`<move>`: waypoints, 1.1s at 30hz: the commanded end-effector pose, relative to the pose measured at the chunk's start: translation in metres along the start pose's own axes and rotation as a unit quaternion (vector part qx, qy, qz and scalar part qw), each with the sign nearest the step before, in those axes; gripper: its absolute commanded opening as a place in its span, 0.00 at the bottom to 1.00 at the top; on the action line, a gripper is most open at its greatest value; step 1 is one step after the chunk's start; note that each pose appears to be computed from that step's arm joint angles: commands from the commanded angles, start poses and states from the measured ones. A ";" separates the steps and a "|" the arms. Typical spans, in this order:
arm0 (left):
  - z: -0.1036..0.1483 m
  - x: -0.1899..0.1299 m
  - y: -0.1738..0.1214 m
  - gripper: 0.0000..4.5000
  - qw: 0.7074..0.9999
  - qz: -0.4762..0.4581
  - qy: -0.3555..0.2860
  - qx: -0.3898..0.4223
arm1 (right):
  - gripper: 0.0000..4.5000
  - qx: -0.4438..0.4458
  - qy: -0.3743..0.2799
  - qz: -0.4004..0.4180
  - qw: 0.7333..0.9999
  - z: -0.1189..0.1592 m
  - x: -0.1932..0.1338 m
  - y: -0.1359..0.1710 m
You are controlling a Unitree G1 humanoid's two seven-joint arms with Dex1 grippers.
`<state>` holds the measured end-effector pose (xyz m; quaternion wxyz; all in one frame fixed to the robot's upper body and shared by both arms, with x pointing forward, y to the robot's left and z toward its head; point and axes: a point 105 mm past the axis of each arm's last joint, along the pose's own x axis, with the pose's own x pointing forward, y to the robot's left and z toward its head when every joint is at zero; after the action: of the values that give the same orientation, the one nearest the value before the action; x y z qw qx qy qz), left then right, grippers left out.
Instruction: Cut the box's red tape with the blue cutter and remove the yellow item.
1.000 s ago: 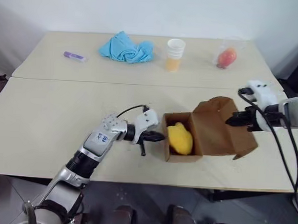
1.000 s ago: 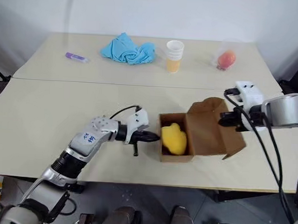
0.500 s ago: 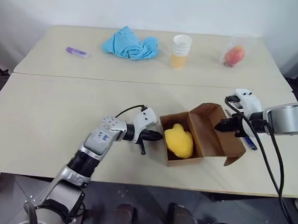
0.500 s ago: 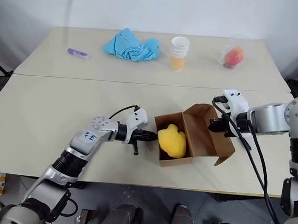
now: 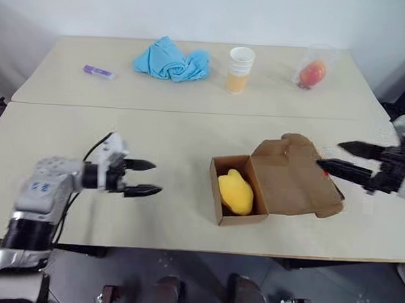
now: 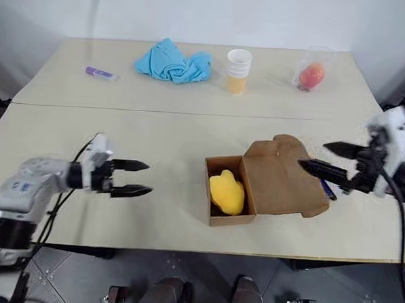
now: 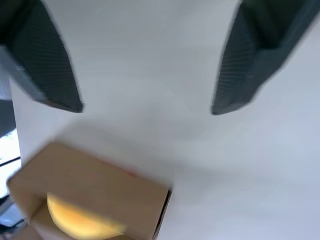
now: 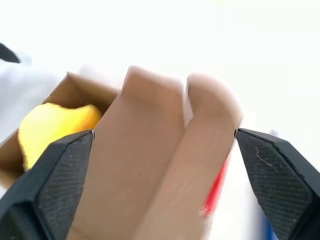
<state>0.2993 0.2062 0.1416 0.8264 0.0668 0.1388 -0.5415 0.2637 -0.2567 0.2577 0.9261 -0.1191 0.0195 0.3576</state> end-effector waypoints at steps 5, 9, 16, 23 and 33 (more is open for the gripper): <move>-0.019 -0.074 0.015 1.00 0.996 0.082 0.023 0.005 | 1.00 -0.102 -0.019 0.112 0.988 0.015 -0.053 0.028; -0.011 -0.084 0.018 1.00 0.996 0.088 0.020 -0.006 | 1.00 -0.115 -0.014 0.082 0.990 0.008 -0.073 0.036; 0.133 0.051 -0.022 1.00 0.977 -0.171 0.026 0.123 | 1.00 -0.110 0.005 0.098 0.989 -0.016 -0.081 0.060; 0.141 0.135 -0.070 1.00 0.916 -0.286 0.174 0.222 | 1.00 -0.121 0.002 0.040 0.992 -0.008 -0.091 0.057; 0.118 0.216 -0.087 1.00 0.877 -0.268 0.197 0.347 | 1.00 -0.120 -0.021 0.016 0.992 -0.001 -0.081 0.075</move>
<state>0.3163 -0.0444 0.1853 0.5257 0.3922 0.1400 -0.7417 0.1575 -0.2614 0.2436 0.9001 -0.2131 -0.0252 0.3792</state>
